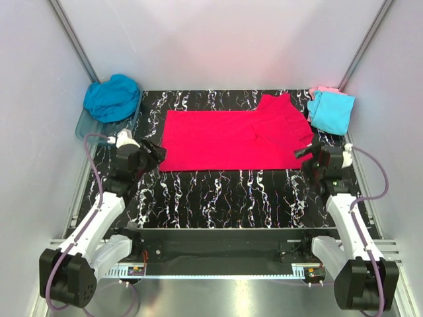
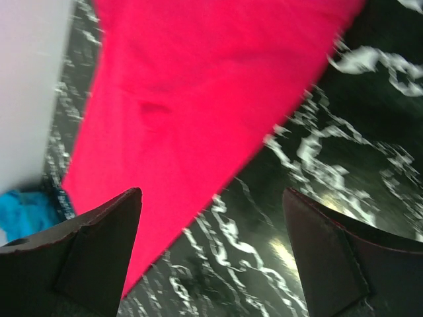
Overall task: Fold and stack the t-shirts
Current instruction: Fold the tshirt
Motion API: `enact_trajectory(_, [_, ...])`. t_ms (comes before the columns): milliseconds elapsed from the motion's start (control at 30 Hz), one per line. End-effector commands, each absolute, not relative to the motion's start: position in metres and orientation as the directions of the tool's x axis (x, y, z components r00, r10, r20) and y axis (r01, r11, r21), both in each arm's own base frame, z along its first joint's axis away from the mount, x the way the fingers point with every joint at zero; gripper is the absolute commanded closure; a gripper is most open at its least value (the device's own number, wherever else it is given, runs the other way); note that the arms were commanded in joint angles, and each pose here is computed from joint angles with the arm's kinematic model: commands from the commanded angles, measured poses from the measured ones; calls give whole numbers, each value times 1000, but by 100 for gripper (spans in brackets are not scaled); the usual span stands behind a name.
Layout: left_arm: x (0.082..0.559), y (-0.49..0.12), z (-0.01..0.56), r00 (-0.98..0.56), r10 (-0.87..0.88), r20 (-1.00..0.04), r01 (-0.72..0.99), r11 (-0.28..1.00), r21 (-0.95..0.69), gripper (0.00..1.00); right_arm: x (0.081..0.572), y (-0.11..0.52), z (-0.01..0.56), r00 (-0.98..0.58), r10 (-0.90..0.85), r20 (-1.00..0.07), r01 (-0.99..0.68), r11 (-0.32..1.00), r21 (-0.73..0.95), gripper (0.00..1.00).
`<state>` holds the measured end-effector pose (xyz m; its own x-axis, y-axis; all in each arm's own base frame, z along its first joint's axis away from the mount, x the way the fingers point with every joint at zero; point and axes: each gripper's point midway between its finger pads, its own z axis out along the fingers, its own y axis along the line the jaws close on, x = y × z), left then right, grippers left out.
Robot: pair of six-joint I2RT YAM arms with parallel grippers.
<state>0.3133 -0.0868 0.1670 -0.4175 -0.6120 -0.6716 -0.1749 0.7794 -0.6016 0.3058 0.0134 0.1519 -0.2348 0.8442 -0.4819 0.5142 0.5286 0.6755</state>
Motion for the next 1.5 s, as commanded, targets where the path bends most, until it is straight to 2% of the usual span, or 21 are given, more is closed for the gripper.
enact_trajectory(0, [321,-59,163,-260,-698,-667,-314,714,-625,30,292,8,133,-167,877,-451,550,462,695,6])
enact_trajectory(133, [319,-57,133,-236,-735,-635,-345,675,-653,30,275,-2,111,-141,867,-478,590,461,662,6])
enact_trajectory(233, [317,-57,108,-262,-741,-618,-381,668,-639,30,266,-20,97,-98,840,-534,647,462,607,6])
enact_trajectory(300, [316,-58,96,-280,-739,-613,-394,671,-628,30,265,-27,84,-101,839,-535,686,448,573,5])
enact_trajectory(733, [333,-60,56,-291,-751,-593,-444,655,-611,30,282,-52,40,-9,917,-398,763,264,590,7])
enact_trajectory(1267, [349,-60,44,-293,-728,-620,-445,678,-585,31,317,-54,25,38,941,-335,762,189,619,12])
enact_trajectory(1467, [354,-64,39,-305,-734,-606,-442,673,-593,32,324,-54,17,51,950,-308,771,158,616,17])
